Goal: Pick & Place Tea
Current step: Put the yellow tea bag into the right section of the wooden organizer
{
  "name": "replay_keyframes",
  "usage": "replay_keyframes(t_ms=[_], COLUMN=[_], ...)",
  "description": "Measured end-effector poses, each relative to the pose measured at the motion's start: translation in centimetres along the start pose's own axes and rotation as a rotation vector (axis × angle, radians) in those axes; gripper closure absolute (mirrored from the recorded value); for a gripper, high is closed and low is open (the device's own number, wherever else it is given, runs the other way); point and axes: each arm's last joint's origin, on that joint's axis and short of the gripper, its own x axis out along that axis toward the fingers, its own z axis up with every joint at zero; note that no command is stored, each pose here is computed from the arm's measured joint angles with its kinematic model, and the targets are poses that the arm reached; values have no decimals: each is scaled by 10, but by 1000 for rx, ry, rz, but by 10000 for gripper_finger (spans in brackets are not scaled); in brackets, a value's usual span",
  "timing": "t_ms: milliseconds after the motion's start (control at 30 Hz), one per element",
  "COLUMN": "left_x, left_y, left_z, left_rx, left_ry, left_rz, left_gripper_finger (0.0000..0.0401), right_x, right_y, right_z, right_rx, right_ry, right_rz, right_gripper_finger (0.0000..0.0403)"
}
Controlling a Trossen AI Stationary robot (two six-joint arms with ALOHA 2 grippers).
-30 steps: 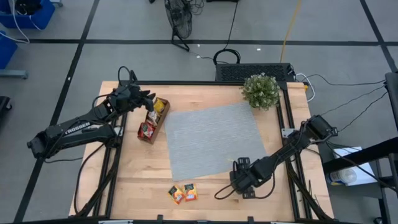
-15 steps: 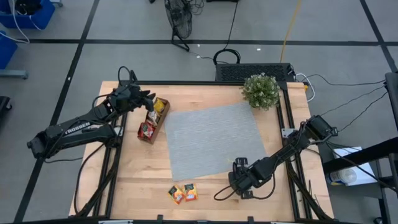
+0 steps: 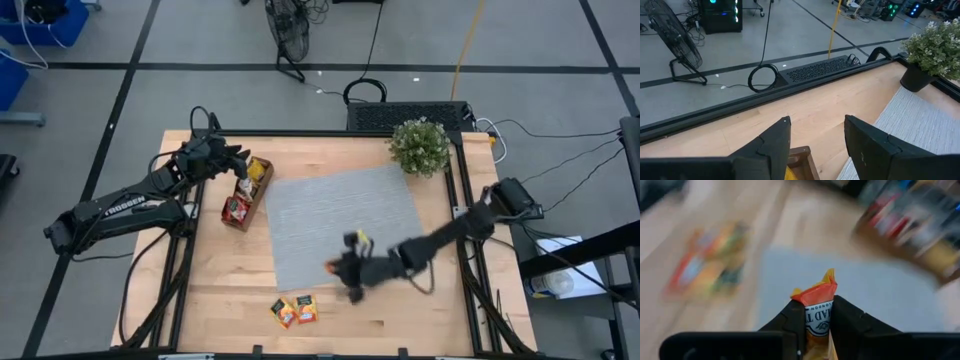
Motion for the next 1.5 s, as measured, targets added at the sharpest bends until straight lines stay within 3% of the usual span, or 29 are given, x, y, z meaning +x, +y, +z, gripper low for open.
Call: replay_keyframes(t_ms=[133,233,367,533,700,833,933,1067,1200,1333,1500], left_x=[0,0,0,0,0,-1,2,14,27,38,35], left_y=[0,0,0,0,-1,-4,-9,-23,-36,-50,-71], left_z=[0,0,0,0,3,12,12,4,-7,-18,-32], left_rx=[0,0,0,0,-5,-121,-159,-112,-68,-30,274], left_ry=[0,0,1,0,-26,-113,-83,-72,-83,-45,-8], left_rz=[0,0,1,0,-9,-53,-178,-405,-514,-615,-1061], left_gripper_finger=[215,215,215,215,215,215,215,215,215,215,215], right_x=[23,42,49,50,50,50,50,48,45,44,39], right_y=[-54,-95,-134,-152,-160,-164,-164,-163,-162,-162,-162], right_z=[22,21,16,14,12,11,11,14,19,20,25], right_rx=[38,96,119,121,48,41,38,8,-18,-20,20], right_ry=[-254,-399,-484,-510,-506,-504,-502,-560,-645,-662,-737], right_rz=[-62,-69,-67,-111,-156,-170,-170,-101,-31,-31,83], right_gripper_finger=[340,341,339,338,338,341,340,338,338,338,345])
